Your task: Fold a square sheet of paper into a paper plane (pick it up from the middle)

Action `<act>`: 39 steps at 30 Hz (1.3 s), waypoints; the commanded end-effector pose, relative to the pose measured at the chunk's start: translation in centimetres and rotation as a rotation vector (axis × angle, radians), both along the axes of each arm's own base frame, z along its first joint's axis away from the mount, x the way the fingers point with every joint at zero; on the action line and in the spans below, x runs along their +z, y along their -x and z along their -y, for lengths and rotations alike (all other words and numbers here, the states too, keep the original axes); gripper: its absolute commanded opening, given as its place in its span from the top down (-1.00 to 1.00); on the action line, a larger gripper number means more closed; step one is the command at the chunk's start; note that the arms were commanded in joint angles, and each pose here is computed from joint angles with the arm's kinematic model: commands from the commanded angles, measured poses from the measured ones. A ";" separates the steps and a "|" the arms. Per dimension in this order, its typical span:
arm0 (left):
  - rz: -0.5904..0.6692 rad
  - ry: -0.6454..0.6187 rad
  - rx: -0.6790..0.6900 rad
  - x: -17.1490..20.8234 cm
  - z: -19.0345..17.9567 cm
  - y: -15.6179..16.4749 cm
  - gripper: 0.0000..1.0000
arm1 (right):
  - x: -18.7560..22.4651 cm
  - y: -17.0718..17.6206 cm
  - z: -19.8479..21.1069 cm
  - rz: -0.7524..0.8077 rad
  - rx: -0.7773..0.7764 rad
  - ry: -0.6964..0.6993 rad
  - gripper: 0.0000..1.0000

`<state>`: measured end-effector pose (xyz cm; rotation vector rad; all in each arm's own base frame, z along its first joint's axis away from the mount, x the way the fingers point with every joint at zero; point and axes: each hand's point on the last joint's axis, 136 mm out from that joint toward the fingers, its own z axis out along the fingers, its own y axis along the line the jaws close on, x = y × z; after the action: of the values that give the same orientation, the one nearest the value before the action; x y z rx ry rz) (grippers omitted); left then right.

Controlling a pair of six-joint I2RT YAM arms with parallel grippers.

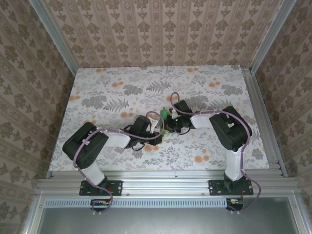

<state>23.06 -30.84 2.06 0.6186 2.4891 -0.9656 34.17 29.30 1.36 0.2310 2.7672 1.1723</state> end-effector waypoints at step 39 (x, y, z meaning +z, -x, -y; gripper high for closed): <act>-0.066 -0.032 -0.042 3.8 -1.5 4.2 0.72 | -5.7 2.0 4.1 -0.085 -0.040 0.243 0.81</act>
<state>18.10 -28.56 4.10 0.7033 2.5964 -0.8897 34.05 29.30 1.25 0.1916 2.7673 1.1567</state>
